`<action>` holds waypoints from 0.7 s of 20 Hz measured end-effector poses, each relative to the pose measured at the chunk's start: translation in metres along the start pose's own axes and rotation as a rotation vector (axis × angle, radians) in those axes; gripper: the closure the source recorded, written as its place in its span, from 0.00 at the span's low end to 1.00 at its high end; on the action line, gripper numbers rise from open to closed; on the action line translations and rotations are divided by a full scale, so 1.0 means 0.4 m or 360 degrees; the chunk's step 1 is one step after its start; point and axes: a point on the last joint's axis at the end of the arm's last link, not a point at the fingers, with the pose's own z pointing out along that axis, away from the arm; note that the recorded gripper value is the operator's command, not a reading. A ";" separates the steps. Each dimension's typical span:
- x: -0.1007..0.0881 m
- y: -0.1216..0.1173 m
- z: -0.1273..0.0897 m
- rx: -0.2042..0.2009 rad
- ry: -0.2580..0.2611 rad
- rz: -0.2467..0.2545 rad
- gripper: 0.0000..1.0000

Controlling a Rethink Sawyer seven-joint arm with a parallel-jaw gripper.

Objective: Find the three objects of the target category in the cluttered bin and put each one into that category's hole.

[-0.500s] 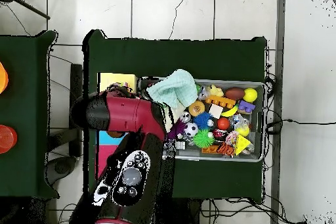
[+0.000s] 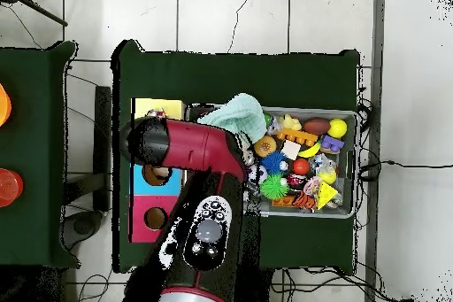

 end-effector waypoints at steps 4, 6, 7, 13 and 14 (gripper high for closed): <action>-0.008 -0.017 -0.006 0.0002 0.0039 0.0021 0.00; -0.010 -0.018 -0.014 0.0000 0.0047 0.0024 0.00; -0.010 -0.017 -0.023 -0.0002 0.0053 0.0023 0.00; -0.013 -0.010 -0.093 -0.0018 0.0101 0.0023 0.00; -0.014 -0.009 -0.107 -0.0020 0.0108 0.0023 0.00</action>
